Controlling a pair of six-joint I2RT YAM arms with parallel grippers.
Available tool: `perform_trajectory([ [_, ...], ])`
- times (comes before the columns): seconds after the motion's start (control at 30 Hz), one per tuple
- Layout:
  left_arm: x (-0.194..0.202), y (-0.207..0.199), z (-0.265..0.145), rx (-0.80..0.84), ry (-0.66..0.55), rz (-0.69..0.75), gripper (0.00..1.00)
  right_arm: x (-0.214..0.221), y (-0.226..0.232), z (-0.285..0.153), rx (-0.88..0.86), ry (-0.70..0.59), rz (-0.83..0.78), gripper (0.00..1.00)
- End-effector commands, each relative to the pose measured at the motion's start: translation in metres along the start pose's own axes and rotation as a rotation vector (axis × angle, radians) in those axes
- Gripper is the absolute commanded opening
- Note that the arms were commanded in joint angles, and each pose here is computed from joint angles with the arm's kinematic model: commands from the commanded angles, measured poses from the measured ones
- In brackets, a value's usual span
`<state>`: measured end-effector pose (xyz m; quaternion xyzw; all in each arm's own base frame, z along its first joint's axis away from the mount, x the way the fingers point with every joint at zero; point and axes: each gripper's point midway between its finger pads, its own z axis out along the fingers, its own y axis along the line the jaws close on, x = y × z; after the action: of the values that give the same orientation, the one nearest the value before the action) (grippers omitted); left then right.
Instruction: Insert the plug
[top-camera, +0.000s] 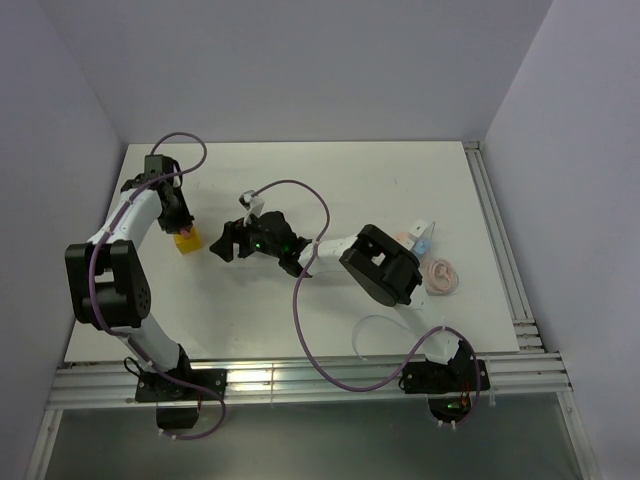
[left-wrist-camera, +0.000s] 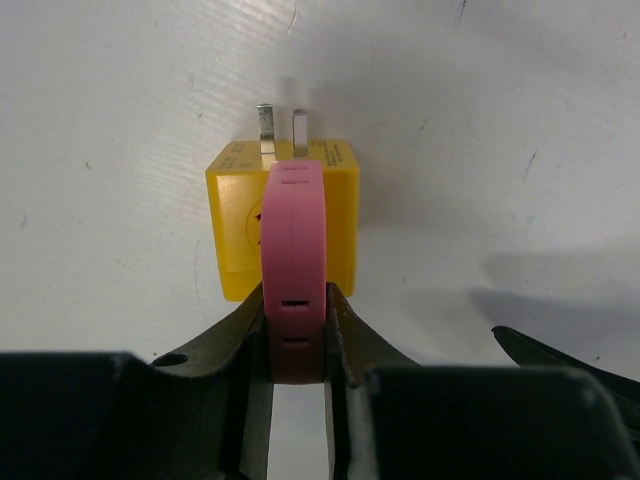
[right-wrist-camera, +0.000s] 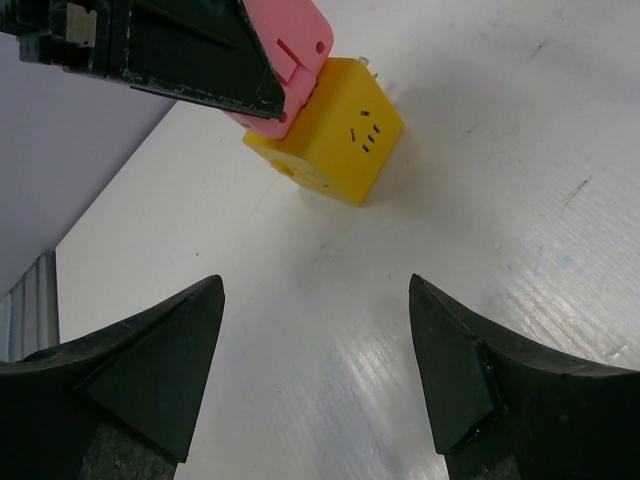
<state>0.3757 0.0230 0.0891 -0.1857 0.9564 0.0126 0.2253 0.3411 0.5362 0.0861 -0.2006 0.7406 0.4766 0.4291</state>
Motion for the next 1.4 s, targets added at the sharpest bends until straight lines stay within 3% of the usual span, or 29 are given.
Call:
perform_trajectory([
  [0.0, 0.047, 0.012, 0.036, -0.022, 0.167, 0.023, 0.0, -0.02, 0.005, 0.001, -0.02, -0.06, -0.021, 0.81],
  [0.3, 0.035, 0.019, 0.032, -0.032, 0.142, 0.007, 0.03, -0.019, 0.005, 0.002, -0.023, -0.056, -0.028, 0.81],
  [0.37, 0.028, 0.018, 0.026, -0.029, 0.117, 0.001, 0.23, -0.019, 0.005, 0.002, -0.024, -0.058, -0.027, 0.81],
  [0.4, 0.026, 0.018, 0.024, -0.027, 0.106, -0.001, 0.38, -0.019, 0.005, 0.002, -0.022, -0.055, -0.028, 0.81],
  [0.53, 0.011, 0.016, 0.007, -0.021, 0.045, -0.017, 0.56, -0.018, 0.004, 0.003, -0.021, -0.052, -0.026, 0.81],
  [0.6, 0.004, 0.016, 0.001, -0.021, 0.016, -0.022, 0.79, -0.017, 0.004, 0.002, -0.022, -0.052, -0.02, 0.81],
  [0.7, -0.007, 0.013, -0.015, 0.003, -0.041, -0.036, 1.0, -0.018, 0.007, 0.001, -0.025, -0.05, -0.02, 0.81],
  [1.07, -0.027, -0.007, -0.106, 0.193, -0.295, -0.068, 0.99, -0.028, 0.005, -0.01, 0.035, -0.029, -0.022, 0.87],
  [1.37, 0.005, -0.062, -0.156, 0.636, -0.422, -0.05, 0.99, -0.04, -0.009, -0.05, 0.185, -0.001, 0.034, 0.95],
])
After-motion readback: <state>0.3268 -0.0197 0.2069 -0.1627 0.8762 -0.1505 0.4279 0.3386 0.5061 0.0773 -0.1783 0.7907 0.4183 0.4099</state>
